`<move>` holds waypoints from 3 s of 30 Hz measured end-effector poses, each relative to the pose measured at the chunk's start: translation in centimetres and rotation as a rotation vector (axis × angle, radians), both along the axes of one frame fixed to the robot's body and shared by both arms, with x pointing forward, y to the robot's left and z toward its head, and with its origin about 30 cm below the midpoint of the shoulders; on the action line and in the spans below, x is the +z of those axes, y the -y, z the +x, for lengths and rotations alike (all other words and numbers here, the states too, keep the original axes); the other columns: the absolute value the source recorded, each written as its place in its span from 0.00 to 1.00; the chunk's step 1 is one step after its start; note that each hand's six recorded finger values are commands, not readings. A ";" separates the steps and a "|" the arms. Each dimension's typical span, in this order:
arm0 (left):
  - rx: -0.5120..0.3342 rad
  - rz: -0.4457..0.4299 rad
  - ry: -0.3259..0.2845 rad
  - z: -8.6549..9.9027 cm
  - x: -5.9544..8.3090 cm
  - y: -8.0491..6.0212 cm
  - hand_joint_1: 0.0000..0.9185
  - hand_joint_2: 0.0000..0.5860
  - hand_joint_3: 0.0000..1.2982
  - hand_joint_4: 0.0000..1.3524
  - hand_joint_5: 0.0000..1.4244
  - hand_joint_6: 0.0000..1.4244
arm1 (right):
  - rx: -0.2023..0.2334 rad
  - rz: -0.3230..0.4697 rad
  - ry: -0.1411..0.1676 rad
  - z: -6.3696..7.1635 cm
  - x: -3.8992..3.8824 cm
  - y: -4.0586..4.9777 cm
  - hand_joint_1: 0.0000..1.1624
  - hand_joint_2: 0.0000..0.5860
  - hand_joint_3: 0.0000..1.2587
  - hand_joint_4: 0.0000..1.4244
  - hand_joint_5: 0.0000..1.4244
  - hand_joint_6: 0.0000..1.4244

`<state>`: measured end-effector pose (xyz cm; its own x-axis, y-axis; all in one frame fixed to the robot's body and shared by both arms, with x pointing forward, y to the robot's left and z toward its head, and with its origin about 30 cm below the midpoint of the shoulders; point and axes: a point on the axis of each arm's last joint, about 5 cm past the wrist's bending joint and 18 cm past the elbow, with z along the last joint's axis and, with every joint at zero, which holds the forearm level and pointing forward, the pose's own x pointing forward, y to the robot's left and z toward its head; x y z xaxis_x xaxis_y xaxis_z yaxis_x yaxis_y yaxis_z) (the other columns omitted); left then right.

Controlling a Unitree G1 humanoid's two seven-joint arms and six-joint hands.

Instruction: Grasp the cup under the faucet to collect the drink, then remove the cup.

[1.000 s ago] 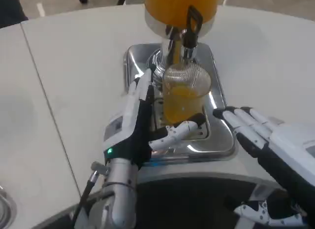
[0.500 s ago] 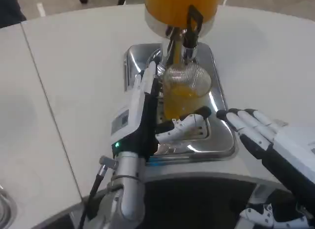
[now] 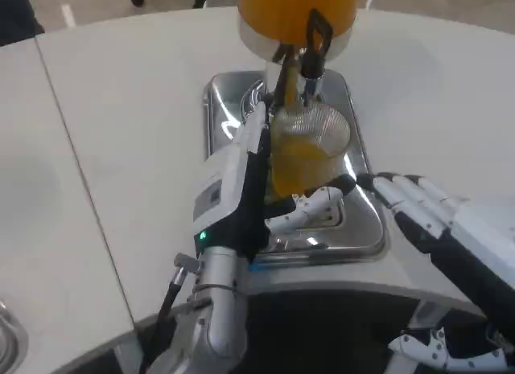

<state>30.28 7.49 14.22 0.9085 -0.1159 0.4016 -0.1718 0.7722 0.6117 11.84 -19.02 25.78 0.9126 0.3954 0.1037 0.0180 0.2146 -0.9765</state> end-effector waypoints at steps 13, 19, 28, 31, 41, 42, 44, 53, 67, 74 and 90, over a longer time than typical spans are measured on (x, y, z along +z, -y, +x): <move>0.052 -0.052 0.044 0.1 0.0 2.5 0.49 0.09 0.13 0.22 0.52 0.70 | -0.034 0.001 -0.020 0.1 0.57 0.17 0.62 0.51 0.00 0.00 0.01 0.09; 0.088 -0.044 0.056 0.0 -0.1 4.0 0.53 0.08 0.28 0.44 0.70 0.92 | -0.089 -0.007 -0.018 0.1 0.98 0.74 0.62 0.51 0.00 0.00 0.01 0.09; 0.202 -0.068 0.134 -0.2 -1.0 4.4 0.67 0.11 0.73 0.86 0.96 1.00 | -0.098 -0.006 -0.059 0.0 0.82 0.82 0.61 0.52 0.00 0.00 0.01 0.09; 0.202 -0.092 0.138 -0.3 -1.1 4.4 0.69 0.10 0.77 0.88 0.98 1.00 | -0.073 -0.001 -0.056 0.2 0.84 0.51 0.61 0.53 0.00 0.00 0.00 0.09; 0.210 -0.154 0.135 -0.3 -1.2 3.9 0.72 0.09 0.81 0.87 0.98 1.00 | -0.042 0.011 -0.070 1.1 0.64 0.14 0.60 0.54 0.00 0.00 0.00 0.09; 0.213 -0.156 0.134 -0.3 -1.2 3.8 0.72 0.09 0.81 0.88 0.98 1.00 | -0.041 0.013 -0.069 1.1 0.63 0.13 0.60 0.54 0.00 0.00 0.00 0.09; 0.218 -0.163 0.135 -0.4 -1.3 3.7 0.72 0.09 0.81 0.88 0.98 1.00 | -0.037 0.021 -0.063 1.2 0.62 0.05 0.60 0.54 0.00 0.00 0.00 0.09; 0.268 -0.181 0.175 -0.8 -1.3 0.6 0.72 0.09 0.81 0.90 0.97 1.00 | 0.025 0.051 -0.073 2.9 -0.09 -0.65 0.61 0.54 0.00 0.00 0.00 0.10; 0.327 -0.116 0.213 -1.7 -0.9 -4.1 0.72 0.10 0.82 0.90 0.98 1.00 | 0.068 0.019 -0.009 3.8 -0.29 -0.92 0.58 0.67 0.01 0.00 0.00 0.08; 0.305 -0.096 0.230 -3.3 -0.1 -6.5 0.72 0.10 0.83 0.91 0.98 1.00 | 0.078 -0.013 0.054 3.7 -0.45 -0.74 0.53 0.77 0.00 0.00 0.00 0.06; 0.052 -0.124 0.128 -10.3 0.2 -8.3 0.71 0.10 0.82 0.97 0.99 1.00 | 0.046 -0.058 0.128 4.2 -4.10 0.86 0.07 0.93 0.00 0.00 0.00 0.00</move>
